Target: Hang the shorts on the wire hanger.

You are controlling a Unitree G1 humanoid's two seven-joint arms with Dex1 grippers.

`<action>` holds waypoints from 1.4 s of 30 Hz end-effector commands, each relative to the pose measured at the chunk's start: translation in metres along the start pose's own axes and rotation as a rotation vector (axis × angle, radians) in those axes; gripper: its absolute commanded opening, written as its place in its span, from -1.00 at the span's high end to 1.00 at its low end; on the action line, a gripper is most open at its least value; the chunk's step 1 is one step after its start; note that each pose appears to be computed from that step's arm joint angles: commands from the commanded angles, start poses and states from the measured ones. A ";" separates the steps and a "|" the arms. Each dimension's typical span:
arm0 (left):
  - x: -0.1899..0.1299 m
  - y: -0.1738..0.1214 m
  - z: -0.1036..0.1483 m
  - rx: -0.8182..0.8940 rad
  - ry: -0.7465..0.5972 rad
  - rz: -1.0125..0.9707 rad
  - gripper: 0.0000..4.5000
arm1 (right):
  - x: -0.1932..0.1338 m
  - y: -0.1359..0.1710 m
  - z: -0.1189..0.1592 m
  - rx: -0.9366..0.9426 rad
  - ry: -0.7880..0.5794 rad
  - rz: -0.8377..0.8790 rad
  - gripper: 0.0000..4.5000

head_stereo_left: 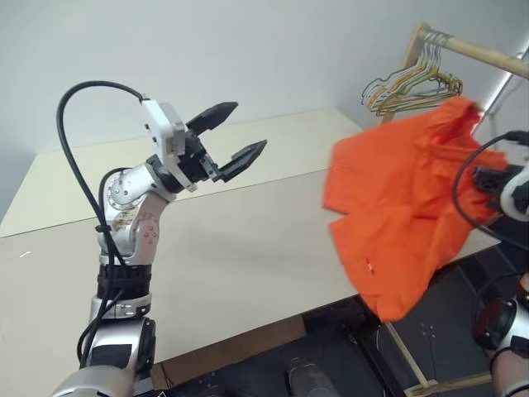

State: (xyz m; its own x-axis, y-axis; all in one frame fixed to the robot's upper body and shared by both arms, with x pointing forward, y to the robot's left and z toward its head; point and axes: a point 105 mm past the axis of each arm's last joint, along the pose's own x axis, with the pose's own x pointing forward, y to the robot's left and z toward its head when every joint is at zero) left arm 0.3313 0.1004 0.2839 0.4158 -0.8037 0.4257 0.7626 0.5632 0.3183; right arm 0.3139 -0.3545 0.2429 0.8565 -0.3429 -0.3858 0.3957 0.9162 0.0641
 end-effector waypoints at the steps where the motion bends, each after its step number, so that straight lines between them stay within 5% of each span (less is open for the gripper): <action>1: 0.006 -0.009 0.015 0.013 -0.053 -0.017 -0.98 | -0.004 -0.021 0.023 0.091 -0.107 -0.130 1.00; 6: 0.012 -0.015 0.016 -0.013 -0.070 -0.012 -0.98 | 0.007 -0.041 0.032 0.219 -0.157 -0.262 1.00; 21: 0.004 -0.035 0.004 -0.016 -0.013 -0.086 -0.98 | 0.047 -0.048 0.048 0.344 -0.148 -0.245 1.00; 42: 0.003 -0.045 0.000 -0.006 -0.011 -0.147 -0.98 | 0.075 -0.051 0.025 0.508 -0.013 -0.220 1.00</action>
State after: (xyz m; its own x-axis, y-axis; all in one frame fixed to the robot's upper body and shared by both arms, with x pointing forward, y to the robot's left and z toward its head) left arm 0.3052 0.0739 0.2595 0.3286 -0.8717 0.3636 0.8329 0.4490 0.3236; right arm 0.3666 -0.4253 0.2068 0.7175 -0.4819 -0.5030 0.6864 0.6121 0.3926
